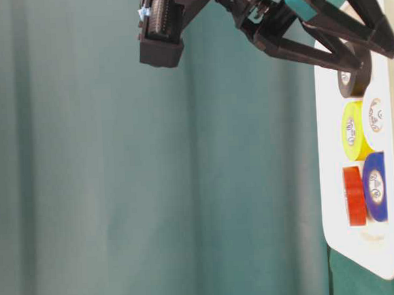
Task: Put the tape alternately from left to right into the white case.
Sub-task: 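Lower the left gripper onto the teal tape roll and grasp it, then carry the teal roll into the tray beside the black roll and release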
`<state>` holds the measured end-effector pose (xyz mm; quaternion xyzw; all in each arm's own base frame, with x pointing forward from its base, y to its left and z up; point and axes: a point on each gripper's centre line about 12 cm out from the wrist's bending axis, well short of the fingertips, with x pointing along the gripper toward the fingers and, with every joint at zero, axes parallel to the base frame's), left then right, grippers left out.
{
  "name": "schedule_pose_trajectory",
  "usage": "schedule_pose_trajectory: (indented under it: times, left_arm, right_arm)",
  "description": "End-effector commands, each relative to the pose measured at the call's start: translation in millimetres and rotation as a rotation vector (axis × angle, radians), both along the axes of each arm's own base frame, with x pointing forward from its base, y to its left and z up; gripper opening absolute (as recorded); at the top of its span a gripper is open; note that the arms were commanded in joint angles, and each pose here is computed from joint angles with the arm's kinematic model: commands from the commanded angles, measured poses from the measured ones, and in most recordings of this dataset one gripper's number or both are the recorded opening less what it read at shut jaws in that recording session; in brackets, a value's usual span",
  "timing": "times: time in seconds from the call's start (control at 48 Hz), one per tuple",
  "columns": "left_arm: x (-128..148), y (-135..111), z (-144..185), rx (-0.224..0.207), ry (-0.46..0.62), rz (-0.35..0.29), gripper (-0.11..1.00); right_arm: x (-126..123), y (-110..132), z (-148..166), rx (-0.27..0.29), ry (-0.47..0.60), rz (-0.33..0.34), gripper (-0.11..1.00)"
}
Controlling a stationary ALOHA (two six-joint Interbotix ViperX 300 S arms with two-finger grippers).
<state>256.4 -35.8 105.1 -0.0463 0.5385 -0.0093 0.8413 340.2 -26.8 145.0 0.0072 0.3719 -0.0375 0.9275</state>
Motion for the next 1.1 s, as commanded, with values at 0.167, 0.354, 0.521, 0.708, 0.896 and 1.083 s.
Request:
schedule_pose_trajectory:
  times: [0.167, 0.354, 0.521, 0.708, 0.896, 1.083]
  left_arm:
    - [-1, -1, 0, -0.001, -0.003, -0.003, -0.04]
    - [1, -1, 4, -0.001, -0.018, -0.006, -0.04]
    - [9, -2, 20, -0.01, -0.075, -0.005, -0.04]
    - [19, -3, 45, -0.02, -0.164, -0.007, -0.04]
    - [23, -4, 64, -0.029, -0.228, -0.005, -0.04]
    - [22, -4, 73, -0.033, -0.26, -0.007, -0.04]
  right_arm:
    - [2, 3, 10, 0.001, -0.034, 0.011, 0.8]
    - [2, 3, 10, 0.001, -0.034, 0.011, 0.8]
    - [2, 4, 10, 0.001, -0.034, 0.013, 0.8]
    - [2, 3, 10, 0.001, -0.033, 0.011, 0.8]
    - [2, 3, 10, 0.0, -0.033, 0.012, 0.8]
    - [2, 3, 10, 0.0, -0.033, 0.01, 0.8]
